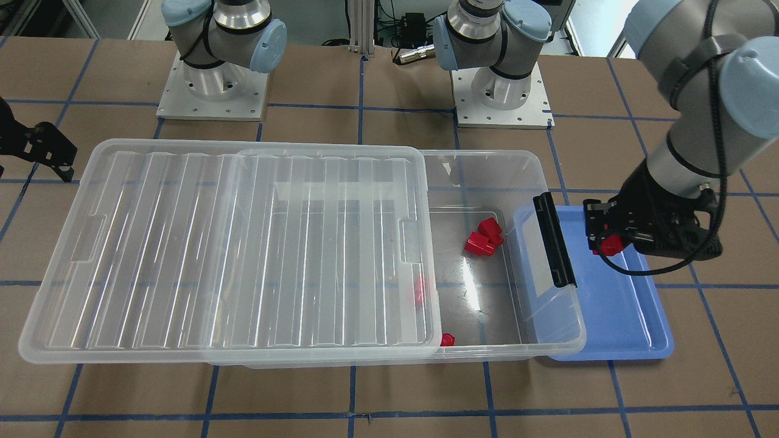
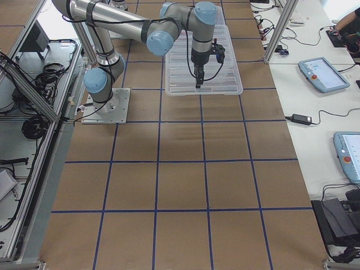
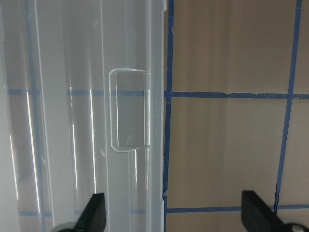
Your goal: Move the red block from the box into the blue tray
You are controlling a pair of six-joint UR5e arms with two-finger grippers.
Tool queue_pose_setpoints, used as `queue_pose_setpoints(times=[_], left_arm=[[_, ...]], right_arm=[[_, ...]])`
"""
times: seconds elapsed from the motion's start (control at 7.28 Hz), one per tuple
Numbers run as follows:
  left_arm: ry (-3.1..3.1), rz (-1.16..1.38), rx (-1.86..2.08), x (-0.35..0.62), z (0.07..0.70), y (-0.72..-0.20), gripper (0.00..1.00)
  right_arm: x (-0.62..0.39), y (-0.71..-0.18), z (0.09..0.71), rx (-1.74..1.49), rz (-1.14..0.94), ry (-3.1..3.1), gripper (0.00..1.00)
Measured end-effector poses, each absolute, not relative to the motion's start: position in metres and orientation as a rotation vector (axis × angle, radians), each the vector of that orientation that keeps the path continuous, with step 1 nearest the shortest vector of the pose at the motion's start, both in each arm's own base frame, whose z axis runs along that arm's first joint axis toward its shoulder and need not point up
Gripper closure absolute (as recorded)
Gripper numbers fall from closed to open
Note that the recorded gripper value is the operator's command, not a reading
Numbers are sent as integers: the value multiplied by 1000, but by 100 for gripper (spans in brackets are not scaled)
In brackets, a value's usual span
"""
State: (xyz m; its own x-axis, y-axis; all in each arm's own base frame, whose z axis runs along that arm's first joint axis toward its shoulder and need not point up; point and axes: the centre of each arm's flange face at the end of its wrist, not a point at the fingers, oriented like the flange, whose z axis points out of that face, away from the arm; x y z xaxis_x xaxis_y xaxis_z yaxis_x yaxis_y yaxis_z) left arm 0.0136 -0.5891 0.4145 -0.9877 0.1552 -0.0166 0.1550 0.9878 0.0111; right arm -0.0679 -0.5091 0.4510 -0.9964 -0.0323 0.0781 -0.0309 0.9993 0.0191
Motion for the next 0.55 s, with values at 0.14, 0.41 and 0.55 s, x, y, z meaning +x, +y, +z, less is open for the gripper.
queue_pose_setpoints(times=[0.14,0.41,0.55], left_arm=[[3122,42,329,48,394,-590,100],[3144,15,391,83,330,-583,100],[3139,-21,393,87,296,-576,100]], right_arm=[[-70,-511,448,46,-35,-3059,0],[-73,-515,441,39,-54,-3057,0],[-74,-516,440,37,-55,-3057,0]])
